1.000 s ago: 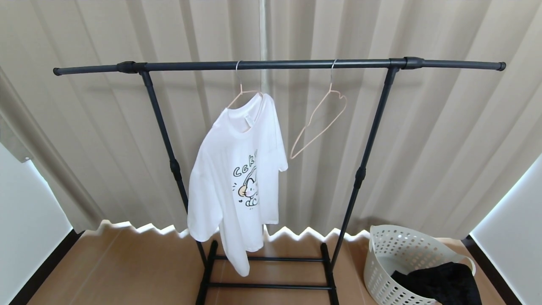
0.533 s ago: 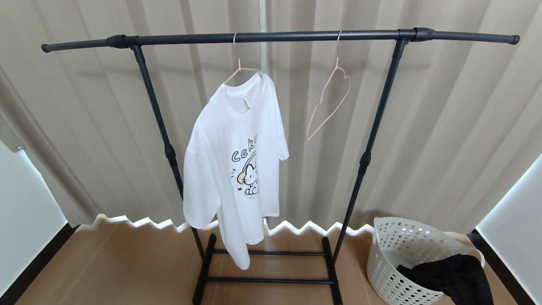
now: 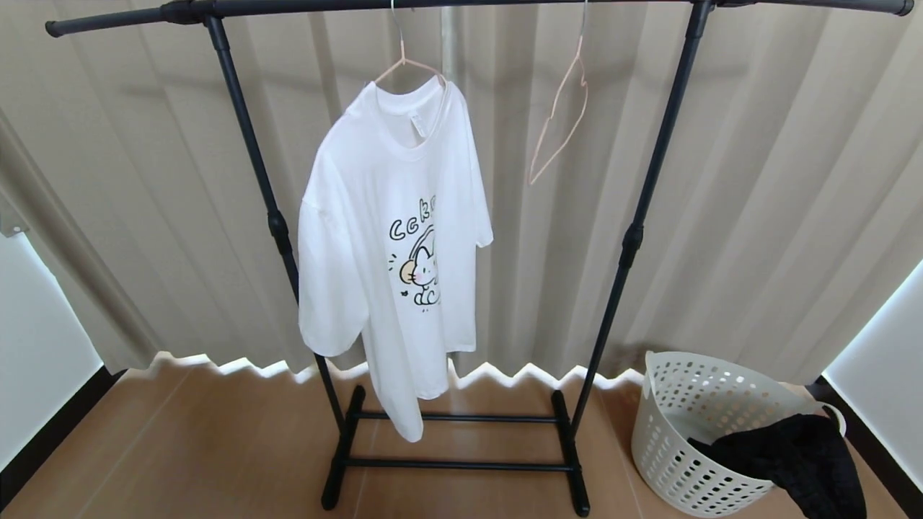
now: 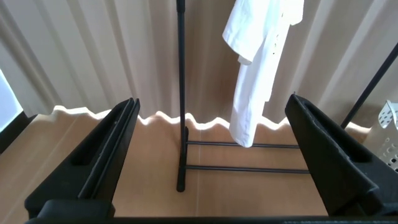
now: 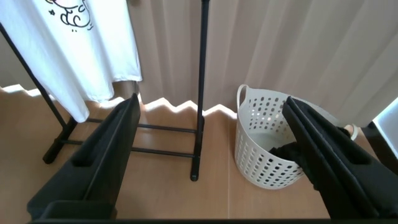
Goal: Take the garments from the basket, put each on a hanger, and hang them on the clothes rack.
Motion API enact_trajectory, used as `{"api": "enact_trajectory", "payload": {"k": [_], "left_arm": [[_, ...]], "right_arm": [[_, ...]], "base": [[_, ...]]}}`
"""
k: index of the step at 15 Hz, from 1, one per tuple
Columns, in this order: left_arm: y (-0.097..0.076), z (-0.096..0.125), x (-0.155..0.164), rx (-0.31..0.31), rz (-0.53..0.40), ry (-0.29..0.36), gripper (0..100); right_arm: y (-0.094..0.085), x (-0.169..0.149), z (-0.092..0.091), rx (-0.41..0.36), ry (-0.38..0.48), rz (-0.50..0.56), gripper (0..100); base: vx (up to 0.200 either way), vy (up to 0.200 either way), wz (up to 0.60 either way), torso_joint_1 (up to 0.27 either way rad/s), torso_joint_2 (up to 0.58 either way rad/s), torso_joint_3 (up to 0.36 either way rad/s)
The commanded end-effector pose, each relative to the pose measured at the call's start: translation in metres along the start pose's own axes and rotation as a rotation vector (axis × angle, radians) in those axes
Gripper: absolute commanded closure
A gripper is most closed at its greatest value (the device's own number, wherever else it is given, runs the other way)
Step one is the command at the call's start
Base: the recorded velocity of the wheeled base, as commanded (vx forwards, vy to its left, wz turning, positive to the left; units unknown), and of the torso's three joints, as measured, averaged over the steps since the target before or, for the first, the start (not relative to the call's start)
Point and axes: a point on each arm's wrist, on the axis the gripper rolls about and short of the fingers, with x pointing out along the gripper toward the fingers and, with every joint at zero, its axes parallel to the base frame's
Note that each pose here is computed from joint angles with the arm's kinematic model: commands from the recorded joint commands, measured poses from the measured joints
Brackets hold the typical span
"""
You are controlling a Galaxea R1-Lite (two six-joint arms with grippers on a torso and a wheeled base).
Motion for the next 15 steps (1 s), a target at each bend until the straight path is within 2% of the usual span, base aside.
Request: {"api": "enact_trajectory", "payload": {"k": [1,9,13,15], "left_arm": [[0.0000,0.0001,0.0002,-0.001,0.003,0.002,0],[-0.0001,0.0001,0.0002,0.002,-0.002,0.002,0],[-0.0001,0.0001,0.0002,0.002,-0.003,0.002,0],[0.0000,0.0001,0.0002,0.002,-0.002,0.002,0]], "right_arm": [[0.0000,-0.0001,0.0000,0.000,-0.001,0.001,0],[0.0000,-0.0001,0.0000,-0.002,-0.001,0.001,0],[0.0000,0.0001,-0.0004,-0.002,0.000,0.001,0],[0.0000,0.0001,-0.0004,-0.002,0.000,0.001,0]], "base": [[0.000,0.000,0.00,-0.159,0.49,0.334],[0.000,0.000,0.00,-0.118,0.48,0.347],[0.000,0.000,0.00,-0.043,0.43,0.381],[0.000,0.000,0.00,-0.015,0.18,0.164]]}}
